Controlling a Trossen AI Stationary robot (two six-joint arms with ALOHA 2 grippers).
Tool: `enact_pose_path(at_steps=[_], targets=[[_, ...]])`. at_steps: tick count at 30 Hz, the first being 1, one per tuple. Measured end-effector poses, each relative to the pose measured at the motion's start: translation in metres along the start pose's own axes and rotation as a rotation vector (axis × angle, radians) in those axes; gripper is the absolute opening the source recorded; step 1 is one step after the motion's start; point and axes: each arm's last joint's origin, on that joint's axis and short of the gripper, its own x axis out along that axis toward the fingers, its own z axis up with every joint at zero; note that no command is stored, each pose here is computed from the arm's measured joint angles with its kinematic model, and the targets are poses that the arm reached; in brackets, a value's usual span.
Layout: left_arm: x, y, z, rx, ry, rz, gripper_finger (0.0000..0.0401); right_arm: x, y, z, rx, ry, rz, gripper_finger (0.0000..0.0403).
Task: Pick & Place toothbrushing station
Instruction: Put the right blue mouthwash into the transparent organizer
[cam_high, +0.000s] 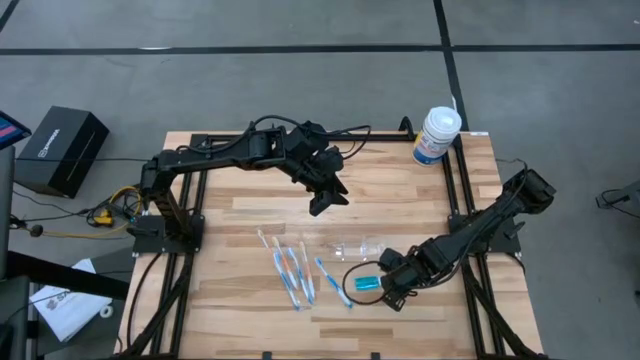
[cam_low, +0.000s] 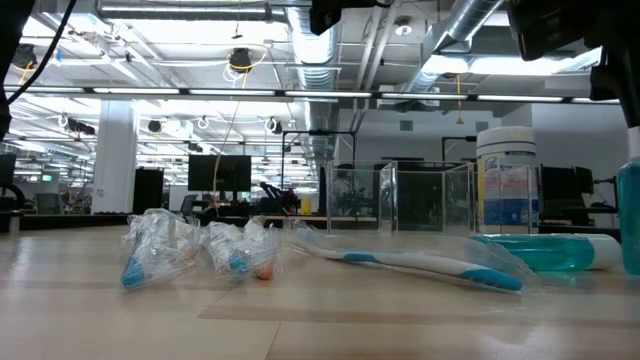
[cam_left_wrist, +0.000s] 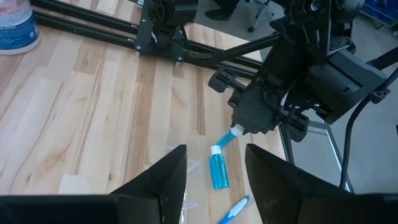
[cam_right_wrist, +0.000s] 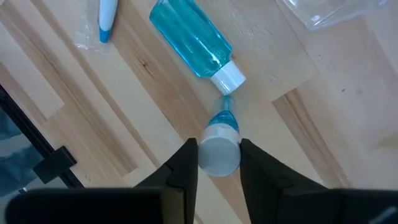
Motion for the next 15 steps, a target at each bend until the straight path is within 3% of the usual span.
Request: enact_pose_path(at_steps=[15], targets=[[0.000,0.001,0.001,0.018,-0.009,0.002,0.0159,-0.041,-0.018,0.010,0.021,-0.068,0.093,0.0085]])
